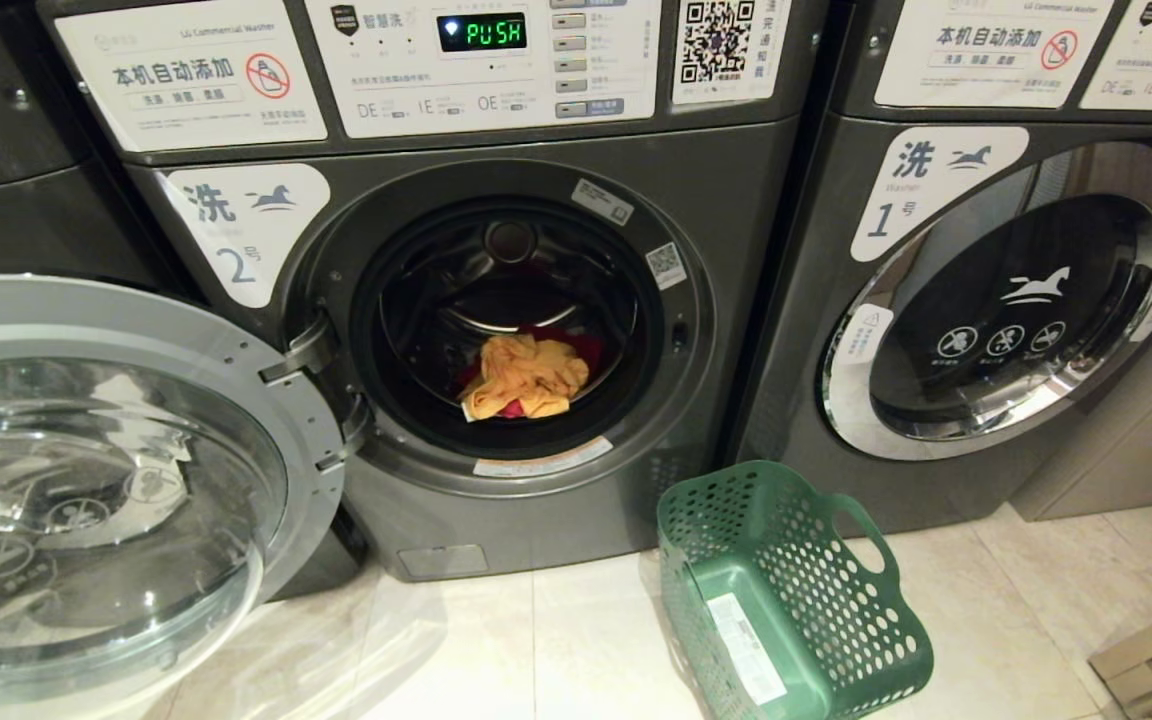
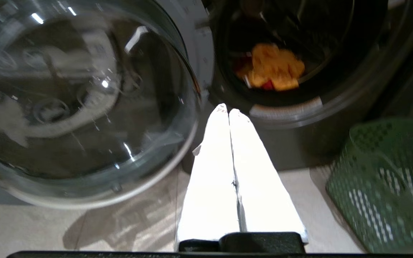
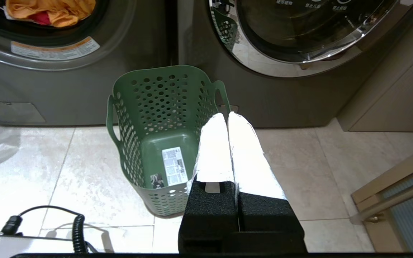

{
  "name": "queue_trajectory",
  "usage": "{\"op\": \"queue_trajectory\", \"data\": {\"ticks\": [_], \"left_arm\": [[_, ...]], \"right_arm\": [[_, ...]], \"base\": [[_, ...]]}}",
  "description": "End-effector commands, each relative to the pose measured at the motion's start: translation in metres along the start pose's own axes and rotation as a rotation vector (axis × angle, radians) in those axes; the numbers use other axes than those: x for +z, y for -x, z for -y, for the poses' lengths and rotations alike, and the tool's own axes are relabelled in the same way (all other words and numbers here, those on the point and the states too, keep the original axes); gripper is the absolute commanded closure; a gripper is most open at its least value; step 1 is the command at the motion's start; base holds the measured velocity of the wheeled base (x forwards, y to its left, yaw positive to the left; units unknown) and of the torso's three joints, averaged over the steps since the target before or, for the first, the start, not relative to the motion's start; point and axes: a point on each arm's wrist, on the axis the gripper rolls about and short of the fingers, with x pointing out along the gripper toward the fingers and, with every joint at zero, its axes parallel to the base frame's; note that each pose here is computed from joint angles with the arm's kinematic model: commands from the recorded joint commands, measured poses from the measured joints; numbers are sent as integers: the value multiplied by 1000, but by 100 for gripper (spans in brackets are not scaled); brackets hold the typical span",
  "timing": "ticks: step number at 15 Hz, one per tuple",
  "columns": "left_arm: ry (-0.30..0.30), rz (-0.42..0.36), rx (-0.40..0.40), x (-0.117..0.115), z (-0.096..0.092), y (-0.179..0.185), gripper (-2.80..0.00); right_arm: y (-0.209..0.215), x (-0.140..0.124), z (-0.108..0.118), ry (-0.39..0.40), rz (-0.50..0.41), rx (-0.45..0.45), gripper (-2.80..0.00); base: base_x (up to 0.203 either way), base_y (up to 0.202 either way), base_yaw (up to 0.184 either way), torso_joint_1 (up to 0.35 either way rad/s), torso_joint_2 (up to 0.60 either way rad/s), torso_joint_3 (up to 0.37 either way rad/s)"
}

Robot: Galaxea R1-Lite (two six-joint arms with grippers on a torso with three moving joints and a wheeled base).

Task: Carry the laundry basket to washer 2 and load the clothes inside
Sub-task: Close the washing machine door with the left hand

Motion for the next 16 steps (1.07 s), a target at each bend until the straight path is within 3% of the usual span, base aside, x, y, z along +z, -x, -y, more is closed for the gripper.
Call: {"op": "queue_trajectory", "data": {"ticks": [1,4,5,7,9,11,13,16], "left_arm": [[2,-5,34,69,1,-23,0],[14,74,99,189,5,-91,0],[17,90,120,219,7,-122,0],[12,101,174,254,8,-183,0],[-12,48,267,262,-5,-233,0],[-34,-196,338,242,-29,-246,0],[-7,-359,377,231,-52,-243,0],[48,-428,434,214,-104,-275,0]], "right_arm": [[0,0,0,2,-1,1,0],[0,0,0,-3,-1,1,0],[0,0,0,-8,-2,-1,0],[0,0,0,-8,2,0,0],[0,0,0,-11,2,0,0],[0,0,0,-23,0,-1,0],[0,0,0,-24,0,-1,0],[0,0,0,-26,0,-1,0]], "base": [[0,0,0,0,0,0],[0,0,0,0,0,0],[0,0,0,0,0,0],[0,0,0,0,0,0],[0,0,0,0,0,0],[0,0,0,0,0,0],[0,0,0,0,0,0],[0,0,0,0,0,0]]}}
